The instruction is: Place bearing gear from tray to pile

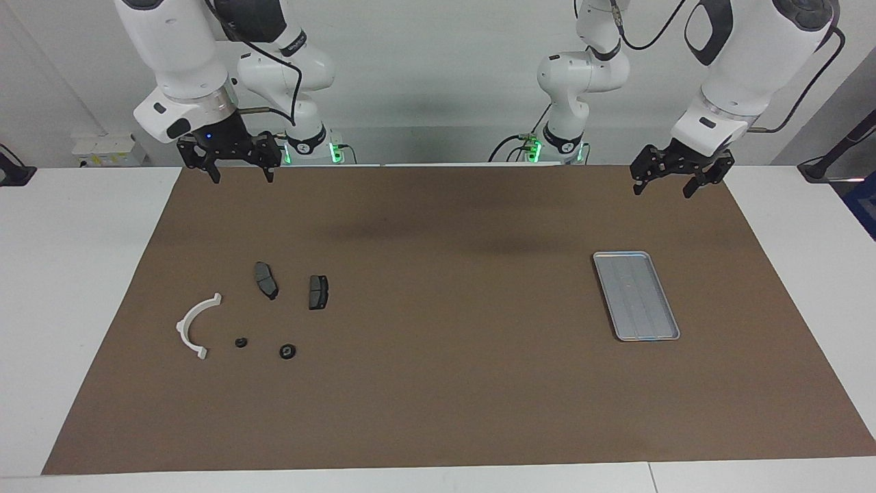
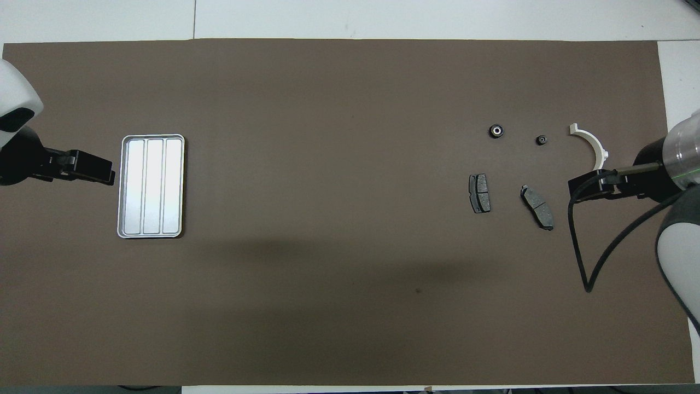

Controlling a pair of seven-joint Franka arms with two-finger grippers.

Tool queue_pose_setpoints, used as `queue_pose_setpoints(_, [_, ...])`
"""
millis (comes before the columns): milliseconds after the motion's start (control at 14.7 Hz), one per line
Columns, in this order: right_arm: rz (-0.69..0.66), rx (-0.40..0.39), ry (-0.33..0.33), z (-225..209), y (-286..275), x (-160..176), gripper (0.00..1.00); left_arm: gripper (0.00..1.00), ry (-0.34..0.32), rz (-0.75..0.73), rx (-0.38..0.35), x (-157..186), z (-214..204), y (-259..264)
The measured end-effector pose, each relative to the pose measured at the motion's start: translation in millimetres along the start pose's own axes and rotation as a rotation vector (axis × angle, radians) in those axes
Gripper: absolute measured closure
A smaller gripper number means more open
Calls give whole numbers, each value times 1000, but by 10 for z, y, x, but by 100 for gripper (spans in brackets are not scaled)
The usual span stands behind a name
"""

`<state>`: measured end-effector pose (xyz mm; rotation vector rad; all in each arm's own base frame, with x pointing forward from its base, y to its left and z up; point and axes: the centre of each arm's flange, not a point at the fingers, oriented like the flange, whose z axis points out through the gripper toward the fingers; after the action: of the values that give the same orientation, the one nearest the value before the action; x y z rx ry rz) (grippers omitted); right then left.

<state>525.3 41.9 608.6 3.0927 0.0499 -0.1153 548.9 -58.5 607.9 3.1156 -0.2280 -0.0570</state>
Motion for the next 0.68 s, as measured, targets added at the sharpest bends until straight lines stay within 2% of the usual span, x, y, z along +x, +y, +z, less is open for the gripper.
queue_pose_setpoints(477, [16,1,-9,185,78,167,0,0,0,0,0,0,0,0])
queue_pose_setpoints(682, [16,2,9,133,74,184,0,0,0,0,0,0,0,0])
